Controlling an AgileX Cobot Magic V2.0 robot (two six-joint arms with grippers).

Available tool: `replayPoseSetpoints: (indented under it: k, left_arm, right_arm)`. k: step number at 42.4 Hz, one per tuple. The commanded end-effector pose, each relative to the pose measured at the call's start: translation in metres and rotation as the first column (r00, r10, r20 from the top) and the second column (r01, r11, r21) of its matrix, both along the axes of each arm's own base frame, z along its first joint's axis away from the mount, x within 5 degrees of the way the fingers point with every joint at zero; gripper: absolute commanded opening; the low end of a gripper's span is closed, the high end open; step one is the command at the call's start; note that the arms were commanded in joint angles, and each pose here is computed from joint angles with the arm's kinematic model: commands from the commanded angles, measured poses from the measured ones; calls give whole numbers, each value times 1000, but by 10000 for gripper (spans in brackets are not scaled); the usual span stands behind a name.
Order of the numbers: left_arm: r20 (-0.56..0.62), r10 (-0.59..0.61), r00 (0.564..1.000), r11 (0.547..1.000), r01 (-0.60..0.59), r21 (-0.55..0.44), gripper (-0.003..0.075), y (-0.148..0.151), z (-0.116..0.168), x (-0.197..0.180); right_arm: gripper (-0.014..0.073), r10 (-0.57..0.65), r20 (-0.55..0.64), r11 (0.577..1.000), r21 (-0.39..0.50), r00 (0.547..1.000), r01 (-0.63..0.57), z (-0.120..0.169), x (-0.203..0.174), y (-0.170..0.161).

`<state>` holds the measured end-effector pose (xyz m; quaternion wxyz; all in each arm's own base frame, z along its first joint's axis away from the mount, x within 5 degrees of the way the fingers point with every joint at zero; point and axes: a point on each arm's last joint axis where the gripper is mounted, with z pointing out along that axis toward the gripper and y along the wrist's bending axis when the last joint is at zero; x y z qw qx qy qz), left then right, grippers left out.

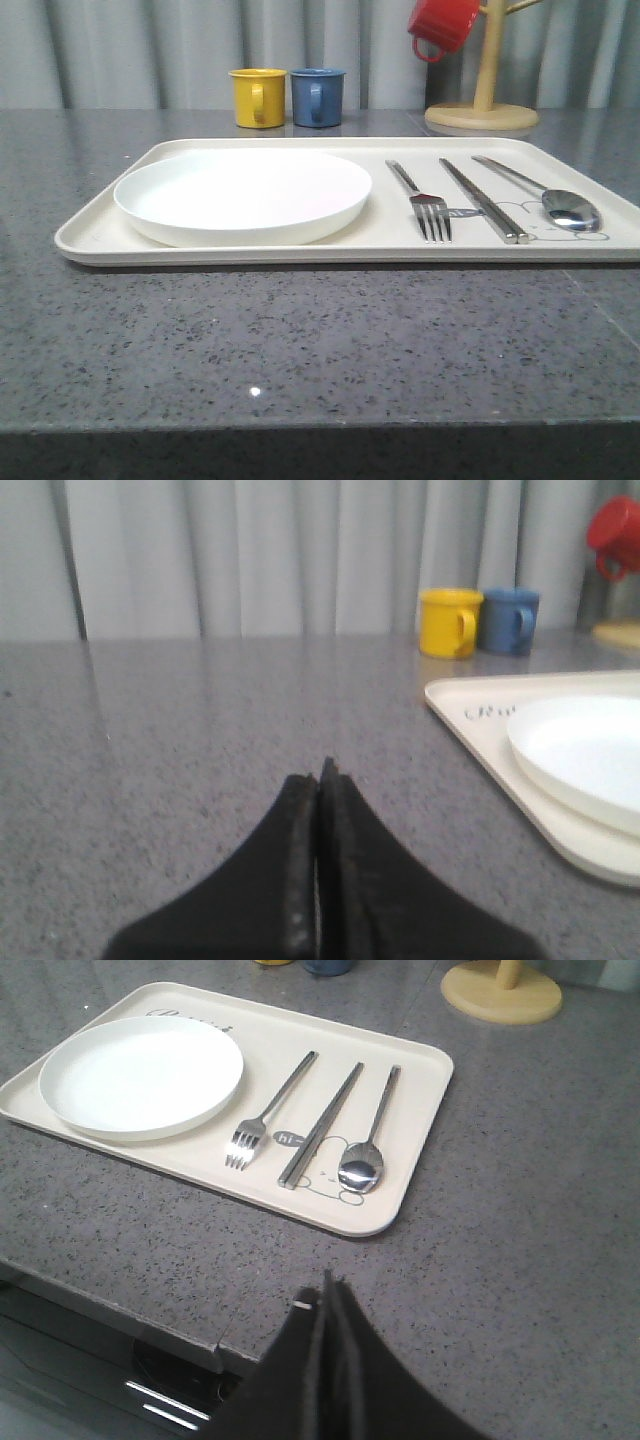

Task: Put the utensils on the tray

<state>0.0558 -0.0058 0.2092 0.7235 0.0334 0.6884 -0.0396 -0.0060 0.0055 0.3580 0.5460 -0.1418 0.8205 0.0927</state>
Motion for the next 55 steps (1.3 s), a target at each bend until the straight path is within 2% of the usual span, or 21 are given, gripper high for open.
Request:
replayPoseSetpoints:
  k: [1, 52, 55]
  left_arm:
    - [107, 19, 994, 1000, -20, 10, -20, 1, 6, -2]
    - [99, 47, 994, 999, -49, 17, -20, 3, 5, -2]
    - [99, 47, 994, 999, -49, 17, -20, 3, 5, -2]
  right_arm:
    - [-113, -4, 74, 1000, 31, 997, 2, 12, 4, 1]
    - [-113, -4, 74, 1000, 31, 997, 2, 12, 4, 1]
    - [-113, -12, 102, 999, 32, 995, 8, 9, 2, 0]
